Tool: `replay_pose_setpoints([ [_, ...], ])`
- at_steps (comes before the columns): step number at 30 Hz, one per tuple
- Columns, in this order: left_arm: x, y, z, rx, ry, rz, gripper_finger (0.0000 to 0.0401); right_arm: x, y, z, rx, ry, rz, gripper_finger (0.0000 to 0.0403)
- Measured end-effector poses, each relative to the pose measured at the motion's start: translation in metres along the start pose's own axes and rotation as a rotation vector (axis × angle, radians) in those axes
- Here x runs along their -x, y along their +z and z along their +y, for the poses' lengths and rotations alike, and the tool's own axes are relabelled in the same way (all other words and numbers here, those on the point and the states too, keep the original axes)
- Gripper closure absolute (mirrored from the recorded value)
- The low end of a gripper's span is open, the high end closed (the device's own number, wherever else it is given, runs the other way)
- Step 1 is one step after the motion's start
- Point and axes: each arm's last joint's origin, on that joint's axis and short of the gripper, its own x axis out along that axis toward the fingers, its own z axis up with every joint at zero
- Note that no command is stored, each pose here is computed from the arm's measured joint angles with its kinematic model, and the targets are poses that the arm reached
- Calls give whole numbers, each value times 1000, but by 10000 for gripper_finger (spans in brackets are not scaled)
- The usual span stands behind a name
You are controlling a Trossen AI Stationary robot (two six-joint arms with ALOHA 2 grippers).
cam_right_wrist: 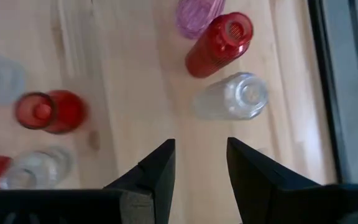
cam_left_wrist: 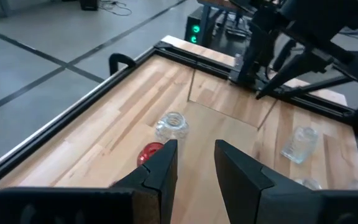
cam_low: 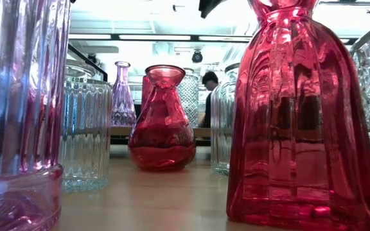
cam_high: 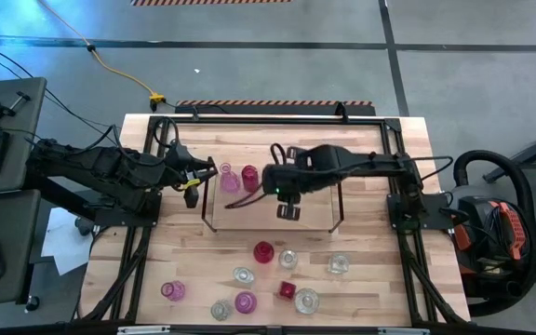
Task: Sort vases onto shelf
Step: Put the red vase aligned with the other red vase on the shelf
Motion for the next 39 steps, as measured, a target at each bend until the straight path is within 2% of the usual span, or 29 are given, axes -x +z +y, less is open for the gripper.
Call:
replay_pose_setpoints([
  [7,0,-1,-2,-25,-73,31,304,12,-15,39,-78,-33,14,279],
  [12,-3,-6,-14,-48,-211,103,304,27,-26,59,-94,-94,-53,279],
  [18,-27,-24,-56,-76,-296,191,304,46,-33,63,-123,-182,-154,279],
  [23,-61,-42,-90,-72,-314,207,304,60,-37,55,-138,-170,-185,279],
  [27,-84,-48,-105,6,-356,211,304,88,-48,41,-93,-141,-236,279],
  [32,-94,-47,-113,44,-360,220,304,145,-77,2,-81,-137,-378,279],
  [36,-97,-49,-114,33,-353,230,304,191,-112,-41,-142,-101,-494,279],
  [39,-98,-52,-112,28,-357,276,304,213,-139,-68,-207,-62,-552,279],
])
